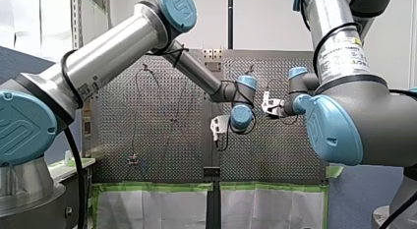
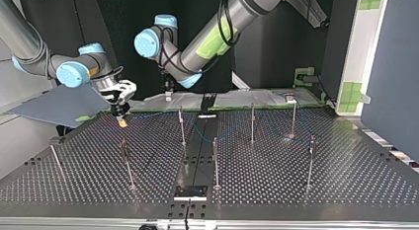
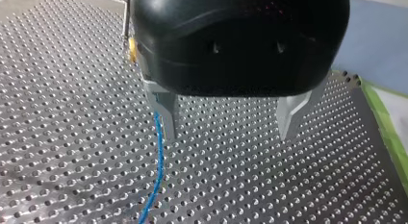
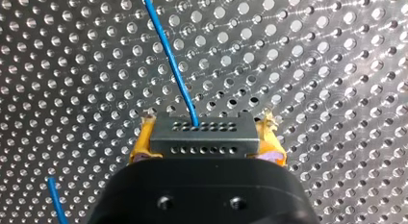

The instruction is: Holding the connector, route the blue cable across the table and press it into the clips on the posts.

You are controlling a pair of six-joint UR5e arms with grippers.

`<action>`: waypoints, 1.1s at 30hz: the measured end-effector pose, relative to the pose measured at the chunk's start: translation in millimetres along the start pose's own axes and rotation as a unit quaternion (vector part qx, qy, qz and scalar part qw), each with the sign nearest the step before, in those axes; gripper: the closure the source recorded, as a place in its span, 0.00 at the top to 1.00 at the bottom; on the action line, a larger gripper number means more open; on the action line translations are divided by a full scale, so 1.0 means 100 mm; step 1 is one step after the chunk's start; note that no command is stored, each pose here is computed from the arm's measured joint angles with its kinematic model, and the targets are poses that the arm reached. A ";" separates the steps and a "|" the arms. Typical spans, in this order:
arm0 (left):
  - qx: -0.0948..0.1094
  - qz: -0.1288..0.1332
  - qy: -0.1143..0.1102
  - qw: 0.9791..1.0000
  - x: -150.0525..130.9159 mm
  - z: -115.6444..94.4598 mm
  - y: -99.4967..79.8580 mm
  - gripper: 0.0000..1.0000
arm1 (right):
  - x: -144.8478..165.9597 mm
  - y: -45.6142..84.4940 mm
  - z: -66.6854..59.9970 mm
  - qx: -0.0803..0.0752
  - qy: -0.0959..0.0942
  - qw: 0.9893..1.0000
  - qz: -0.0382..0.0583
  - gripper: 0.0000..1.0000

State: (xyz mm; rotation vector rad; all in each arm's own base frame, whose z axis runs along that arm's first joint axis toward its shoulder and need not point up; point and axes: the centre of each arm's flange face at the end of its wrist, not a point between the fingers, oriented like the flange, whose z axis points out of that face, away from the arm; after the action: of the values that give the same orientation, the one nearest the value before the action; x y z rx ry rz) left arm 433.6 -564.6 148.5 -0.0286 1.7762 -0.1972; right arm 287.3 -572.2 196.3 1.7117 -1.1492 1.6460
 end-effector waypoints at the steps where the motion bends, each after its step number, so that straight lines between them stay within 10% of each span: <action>1: -0.001 -0.002 -0.002 1.000 0.03 0.03 -0.02 1.00 | 0.00 0.00 0.00 0.000 0.000 1.000 0.000 0.00; 33: -0.032 -0.062 -0.086 0.994 -0.08 0.75 -0.35 1.00 | 0.01 0.01 0.00 0.003 0.000 1.000 0.000 0.00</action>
State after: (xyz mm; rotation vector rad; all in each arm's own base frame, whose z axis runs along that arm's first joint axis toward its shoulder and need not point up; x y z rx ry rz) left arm 505.4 -606.7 146.5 -0.1970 1.6095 -0.2204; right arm 286.1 -572.9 196.6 1.7148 -1.1452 1.6514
